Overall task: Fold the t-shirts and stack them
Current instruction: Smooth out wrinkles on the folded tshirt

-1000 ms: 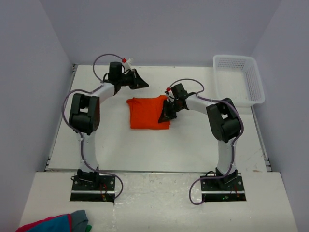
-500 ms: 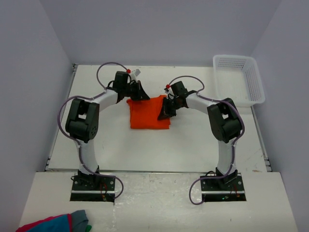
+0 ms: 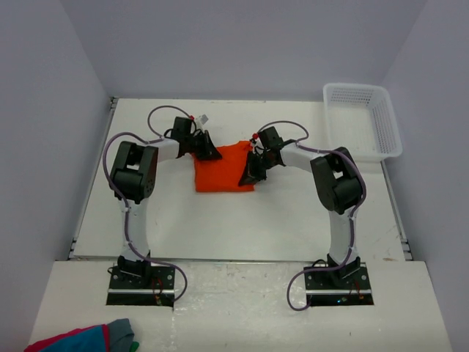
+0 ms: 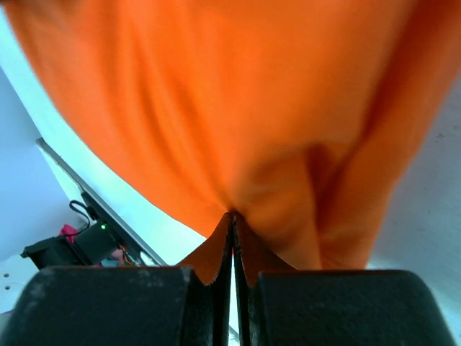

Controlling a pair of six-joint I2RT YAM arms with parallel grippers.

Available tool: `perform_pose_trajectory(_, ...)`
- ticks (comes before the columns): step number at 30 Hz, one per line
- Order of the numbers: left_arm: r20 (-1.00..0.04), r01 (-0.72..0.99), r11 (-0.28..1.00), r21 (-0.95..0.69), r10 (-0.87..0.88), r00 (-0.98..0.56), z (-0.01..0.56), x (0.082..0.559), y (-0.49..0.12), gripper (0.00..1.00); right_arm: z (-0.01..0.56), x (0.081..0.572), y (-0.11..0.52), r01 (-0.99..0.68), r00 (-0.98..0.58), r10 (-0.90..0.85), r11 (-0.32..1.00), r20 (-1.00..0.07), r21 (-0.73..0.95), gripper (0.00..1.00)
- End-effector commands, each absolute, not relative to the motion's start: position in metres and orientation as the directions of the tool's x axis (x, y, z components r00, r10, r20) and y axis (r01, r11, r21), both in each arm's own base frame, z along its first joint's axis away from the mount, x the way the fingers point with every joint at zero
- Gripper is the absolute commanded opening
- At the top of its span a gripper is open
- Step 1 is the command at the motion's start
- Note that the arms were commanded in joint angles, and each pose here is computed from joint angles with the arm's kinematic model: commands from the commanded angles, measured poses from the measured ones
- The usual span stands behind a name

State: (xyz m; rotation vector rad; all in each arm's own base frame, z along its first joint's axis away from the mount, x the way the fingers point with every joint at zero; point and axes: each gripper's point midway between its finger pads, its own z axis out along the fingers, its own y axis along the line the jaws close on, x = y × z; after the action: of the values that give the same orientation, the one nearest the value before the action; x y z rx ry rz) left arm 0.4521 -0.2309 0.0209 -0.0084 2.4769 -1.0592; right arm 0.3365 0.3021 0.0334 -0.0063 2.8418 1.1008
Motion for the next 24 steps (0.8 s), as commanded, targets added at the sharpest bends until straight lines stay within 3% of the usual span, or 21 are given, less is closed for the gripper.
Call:
perform_pose_trajectory(1, -0.424, 0.143, 0.736, -0.662, -0.210, -0.881, 0.001, 0.473, -0.205, 0.00, 0.027, 0.328, 0.308, 0.035, -0.998, 0.058, 0.726, -0.010, 0.687, 0.00)
perform_pose_trajectory(16, -0.439, 0.201, 0.617, -0.761, -0.260, -0.860, 0.012, 0.515, -0.187, 0.00, 0.005, 0.325, 0.303, 0.148, -0.989, 0.129, 0.757, 0.076, 0.637, 0.00)
perform_pose_trajectory(21, -0.451, 0.299, 0.480, -0.825, -0.240, -0.860, 0.048, 0.504, -0.206, 0.00, 0.021, 0.312, 0.310, -0.018, -1.000, 0.000, 0.746, -0.027, 0.666, 0.00)
perform_pose_trajectory(22, -0.517, 0.375, 0.458, -0.806, -0.238, -0.822, 0.074, 0.506, -0.211, 0.00, 0.032, 0.311, 0.311, -0.060, -0.997, -0.016, 0.739, -0.071, 0.671, 0.00)
perform_pose_trajectory(24, -0.542, 0.418, 0.425, -0.803, -0.228, -0.809, 0.092, 0.496, -0.215, 0.03, 0.032, 0.304, 0.306, -0.108, -0.992, -0.041, 0.748, -0.116, 0.655, 0.00)
